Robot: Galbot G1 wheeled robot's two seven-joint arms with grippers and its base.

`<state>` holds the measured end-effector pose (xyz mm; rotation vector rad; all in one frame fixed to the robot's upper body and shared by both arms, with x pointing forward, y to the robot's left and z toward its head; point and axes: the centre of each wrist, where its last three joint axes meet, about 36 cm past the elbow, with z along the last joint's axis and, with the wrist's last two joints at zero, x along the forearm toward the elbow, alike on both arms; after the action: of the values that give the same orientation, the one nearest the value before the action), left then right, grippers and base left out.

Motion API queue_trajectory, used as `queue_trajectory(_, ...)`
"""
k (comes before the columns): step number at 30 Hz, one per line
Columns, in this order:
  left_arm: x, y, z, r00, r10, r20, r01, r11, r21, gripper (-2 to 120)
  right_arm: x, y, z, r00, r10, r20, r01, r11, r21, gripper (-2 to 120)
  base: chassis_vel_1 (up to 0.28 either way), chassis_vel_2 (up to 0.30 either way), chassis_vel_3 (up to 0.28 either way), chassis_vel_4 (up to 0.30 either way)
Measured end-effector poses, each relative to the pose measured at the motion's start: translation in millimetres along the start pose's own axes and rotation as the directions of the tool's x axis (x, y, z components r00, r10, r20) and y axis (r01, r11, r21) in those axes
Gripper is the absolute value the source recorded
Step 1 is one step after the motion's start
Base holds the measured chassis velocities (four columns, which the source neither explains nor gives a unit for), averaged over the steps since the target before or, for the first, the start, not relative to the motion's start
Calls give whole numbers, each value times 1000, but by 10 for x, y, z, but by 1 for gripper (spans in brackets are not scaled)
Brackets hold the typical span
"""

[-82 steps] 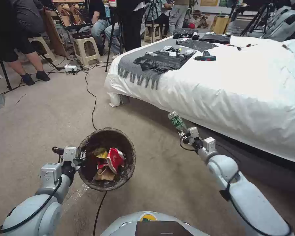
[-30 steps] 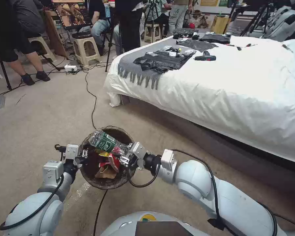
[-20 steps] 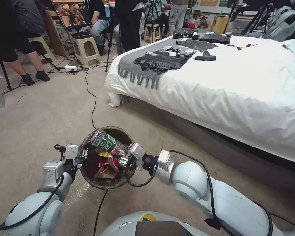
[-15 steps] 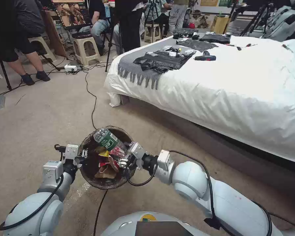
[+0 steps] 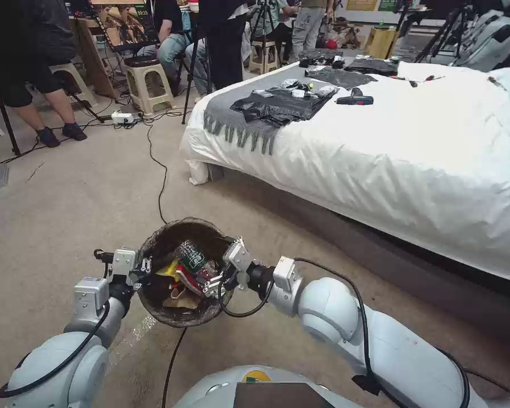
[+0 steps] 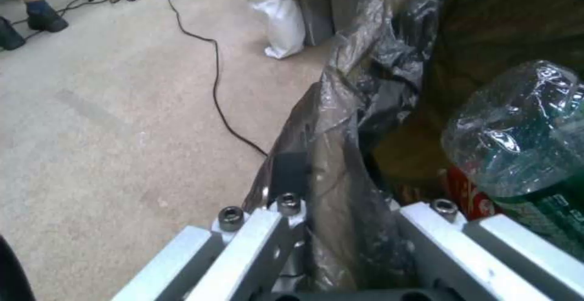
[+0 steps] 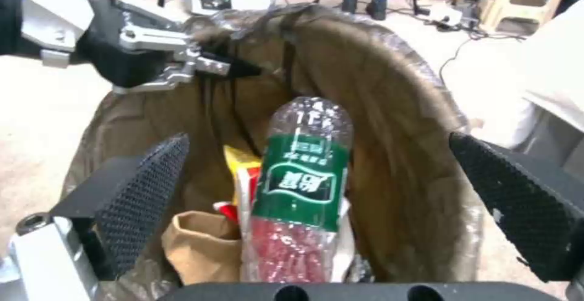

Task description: Pick up the trash bin, then pick up the garbage from the floor and place it into the trash bin.

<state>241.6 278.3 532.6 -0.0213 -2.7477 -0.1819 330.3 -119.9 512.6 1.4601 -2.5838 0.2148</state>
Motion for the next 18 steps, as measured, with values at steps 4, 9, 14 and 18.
queue_trajectory(4,-1,-4,0,1000,0,1,0,1000,3,3,61,-45,-51,1000,25,17,-25,1000,6,100,0,0,0,0)
queue_trajectory(9,-3,-8,-2,1000,-1,3,1,1000,5,3,203,-158,-152,995,86,53,-86,996,6,100,0,0,0,0)
queue_trajectory(14,-7,-5,-9,1000,-3,8,3,1000,6,3,382,-280,-229,968,230,104,-229,973,-29,100,0,0,0,0)
queue_trajectory(18,-8,1,-15,1000,-6,11,6,1000,7,3,527,-394,-225,931,340,134,-333,940,-74,100,0,0,0,0)
